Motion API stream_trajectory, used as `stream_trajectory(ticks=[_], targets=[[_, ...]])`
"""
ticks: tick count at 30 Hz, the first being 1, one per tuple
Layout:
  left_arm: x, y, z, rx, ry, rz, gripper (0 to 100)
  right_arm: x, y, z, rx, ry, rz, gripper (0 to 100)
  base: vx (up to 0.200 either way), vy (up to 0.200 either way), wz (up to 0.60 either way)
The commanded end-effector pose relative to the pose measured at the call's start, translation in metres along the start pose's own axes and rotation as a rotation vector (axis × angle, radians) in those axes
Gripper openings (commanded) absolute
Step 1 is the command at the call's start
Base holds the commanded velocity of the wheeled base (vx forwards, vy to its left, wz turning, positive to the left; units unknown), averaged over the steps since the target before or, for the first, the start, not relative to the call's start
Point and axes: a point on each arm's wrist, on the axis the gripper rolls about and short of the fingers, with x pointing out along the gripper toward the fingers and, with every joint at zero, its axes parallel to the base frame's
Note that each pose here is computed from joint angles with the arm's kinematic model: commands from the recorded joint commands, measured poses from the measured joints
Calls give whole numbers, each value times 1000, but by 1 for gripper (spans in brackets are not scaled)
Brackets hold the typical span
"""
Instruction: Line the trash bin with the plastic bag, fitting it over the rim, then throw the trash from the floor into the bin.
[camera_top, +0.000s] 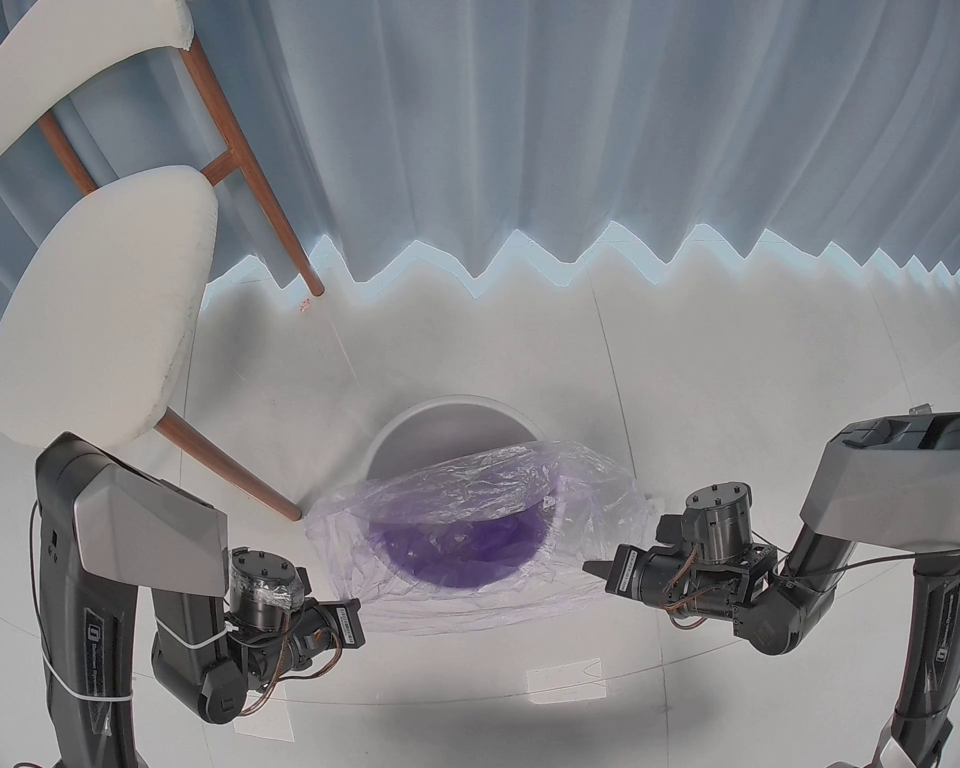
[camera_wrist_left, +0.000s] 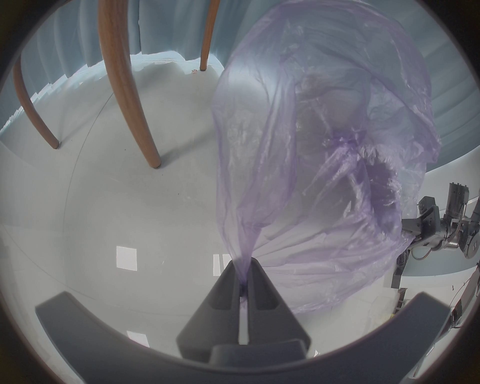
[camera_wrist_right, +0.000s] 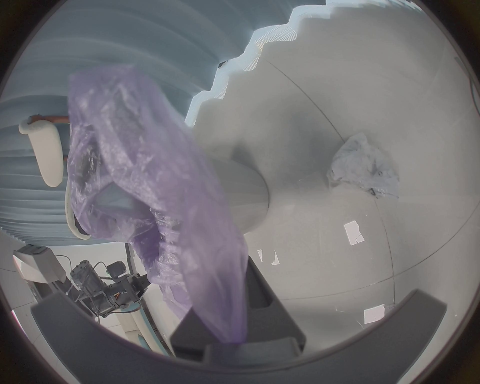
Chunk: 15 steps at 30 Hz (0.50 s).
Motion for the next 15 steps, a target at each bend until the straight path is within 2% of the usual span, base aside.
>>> stream_trajectory(ticks=[1,3,6,7,8,13,15], targets=[[3,0,2,-3,-18,-7,0,1,0,3,2,-9,3,0,0,0,0],[1,-2,3,0,-47,-23,0,-1,0,2,-2,-13,4,0,0,0,0],[-3,-3,2,1,-44,-27,0,-5,1,1,-5,-17,9,0,0,0,0],[-3,-4,1,2,-38,-28,100,-6,0,0,-4,-15,8,0,0,0,0],[-5,-4,1,3,-36,-26,100,-7,0,0,-6,-20,12,100,0,0,0],[-16,-3,-2,11,-21,-10,100,-17,4,0,-10,-66,50,100,0,0,0],[-33,-4,0,10,-24,4,100,-32,8,-2,-5,-81,76,100,0,0,0]])
